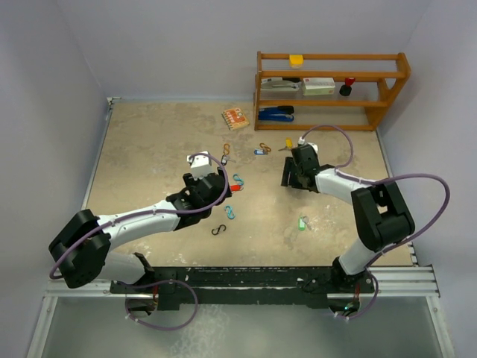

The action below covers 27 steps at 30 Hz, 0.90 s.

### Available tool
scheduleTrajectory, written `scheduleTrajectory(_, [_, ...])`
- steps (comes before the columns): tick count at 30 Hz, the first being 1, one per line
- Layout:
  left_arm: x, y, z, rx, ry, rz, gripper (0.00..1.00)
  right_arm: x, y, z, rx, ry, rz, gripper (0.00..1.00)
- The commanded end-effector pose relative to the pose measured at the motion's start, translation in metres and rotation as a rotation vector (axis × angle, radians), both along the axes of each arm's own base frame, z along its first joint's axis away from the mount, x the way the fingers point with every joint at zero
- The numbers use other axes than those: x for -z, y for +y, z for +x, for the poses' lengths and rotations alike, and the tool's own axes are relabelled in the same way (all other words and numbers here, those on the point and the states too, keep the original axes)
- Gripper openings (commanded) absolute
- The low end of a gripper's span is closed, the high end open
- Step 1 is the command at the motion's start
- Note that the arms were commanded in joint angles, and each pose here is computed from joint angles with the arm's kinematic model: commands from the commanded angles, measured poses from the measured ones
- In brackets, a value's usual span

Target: Put the keys on the keyring

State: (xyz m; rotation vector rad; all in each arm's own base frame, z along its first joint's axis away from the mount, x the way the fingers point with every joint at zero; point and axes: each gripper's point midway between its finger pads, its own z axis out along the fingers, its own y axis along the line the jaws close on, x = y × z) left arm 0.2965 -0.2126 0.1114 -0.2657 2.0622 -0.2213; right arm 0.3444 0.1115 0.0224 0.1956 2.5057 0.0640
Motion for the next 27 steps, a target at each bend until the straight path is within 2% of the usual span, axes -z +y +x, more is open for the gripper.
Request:
scheduleTrajectory(1, [-0.008,-0.004,0.006,-0.010,-0.029,-0.037,0.76,-0.013,0.004,0.030,0.017,-0.088,0.029,0.70])
scheduleTrajectory(14, [-0.009,-0.005,0.006,-0.008,-0.030,-0.033,0.76,-0.020,0.000,0.070,0.004,-0.117,-0.033,0.71])
scheduleTrajectory(27, [-0.010,-0.006,0.008,-0.007,-0.030,-0.030,0.76,0.005,0.012,0.066,-0.064,-0.051,0.003,0.69])
